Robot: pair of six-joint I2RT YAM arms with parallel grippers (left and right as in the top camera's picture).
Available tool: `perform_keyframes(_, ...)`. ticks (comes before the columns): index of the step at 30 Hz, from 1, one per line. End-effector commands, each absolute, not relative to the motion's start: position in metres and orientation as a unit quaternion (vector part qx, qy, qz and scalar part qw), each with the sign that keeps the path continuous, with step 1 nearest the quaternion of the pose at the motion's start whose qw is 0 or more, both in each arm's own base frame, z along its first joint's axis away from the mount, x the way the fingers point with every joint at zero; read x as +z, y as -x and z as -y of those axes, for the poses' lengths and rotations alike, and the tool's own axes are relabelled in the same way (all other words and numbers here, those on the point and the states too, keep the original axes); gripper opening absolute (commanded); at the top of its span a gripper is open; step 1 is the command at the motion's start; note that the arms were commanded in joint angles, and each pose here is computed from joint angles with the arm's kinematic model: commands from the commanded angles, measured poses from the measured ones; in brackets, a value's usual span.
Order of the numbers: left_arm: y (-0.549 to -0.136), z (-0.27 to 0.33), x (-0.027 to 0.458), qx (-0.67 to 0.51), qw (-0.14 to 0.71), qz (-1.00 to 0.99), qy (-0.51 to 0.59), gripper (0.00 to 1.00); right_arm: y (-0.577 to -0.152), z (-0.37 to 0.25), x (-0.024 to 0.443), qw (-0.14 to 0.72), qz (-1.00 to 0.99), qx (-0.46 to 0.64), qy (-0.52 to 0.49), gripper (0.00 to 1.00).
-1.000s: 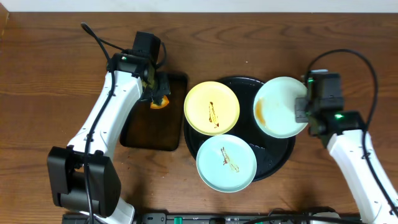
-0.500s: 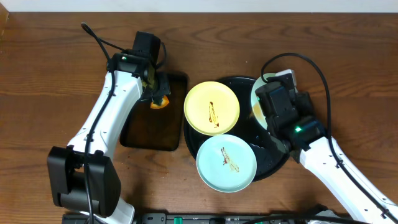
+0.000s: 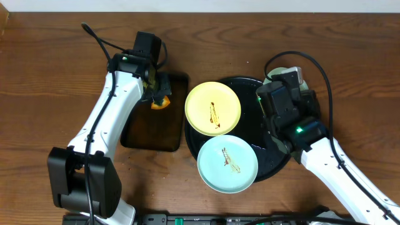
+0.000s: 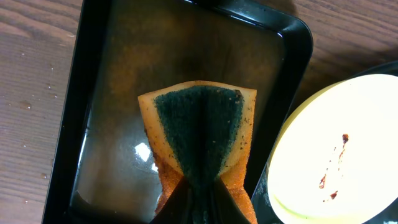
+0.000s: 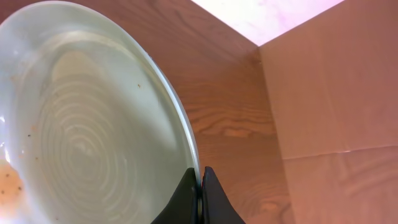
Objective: Clean dirty plates on tray and stack at the side
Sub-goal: 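Lift the light-blue plate with the right gripper and set it on the table's right side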
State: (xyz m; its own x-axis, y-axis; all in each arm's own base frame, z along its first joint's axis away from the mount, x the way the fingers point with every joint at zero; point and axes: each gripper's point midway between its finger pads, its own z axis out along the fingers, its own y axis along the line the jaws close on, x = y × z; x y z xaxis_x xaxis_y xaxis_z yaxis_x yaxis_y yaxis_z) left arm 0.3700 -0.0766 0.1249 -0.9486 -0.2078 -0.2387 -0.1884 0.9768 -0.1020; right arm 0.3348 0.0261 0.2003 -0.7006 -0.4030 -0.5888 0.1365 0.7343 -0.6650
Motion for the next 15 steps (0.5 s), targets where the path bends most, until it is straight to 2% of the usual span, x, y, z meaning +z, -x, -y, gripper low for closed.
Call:
perform_keyframes(1, -0.3679, 0.0764, 0.1228, -0.042, 0.12, -0.986, 0.104, 0.08, -0.3345, -0.019, 0.2216, 0.392, -0.83, -0.39, 0.064, 0.01)
perform_keyframes(13, -0.3679, 0.0765, 0.1228, -0.042, 0.12, -0.986, 0.104, 0.08, -0.3377, -0.0197, 0.2242, 0.404, -0.829, -0.383, 0.051, 0.01)
perform_keyframes(15, -0.3679, 0.0765, 0.1228, -0.042, 0.12, -0.986, 0.104, 0.08, -0.3382, -0.0144, 0.2243, 0.412, -0.83, -0.374, 0.021, 0.01)
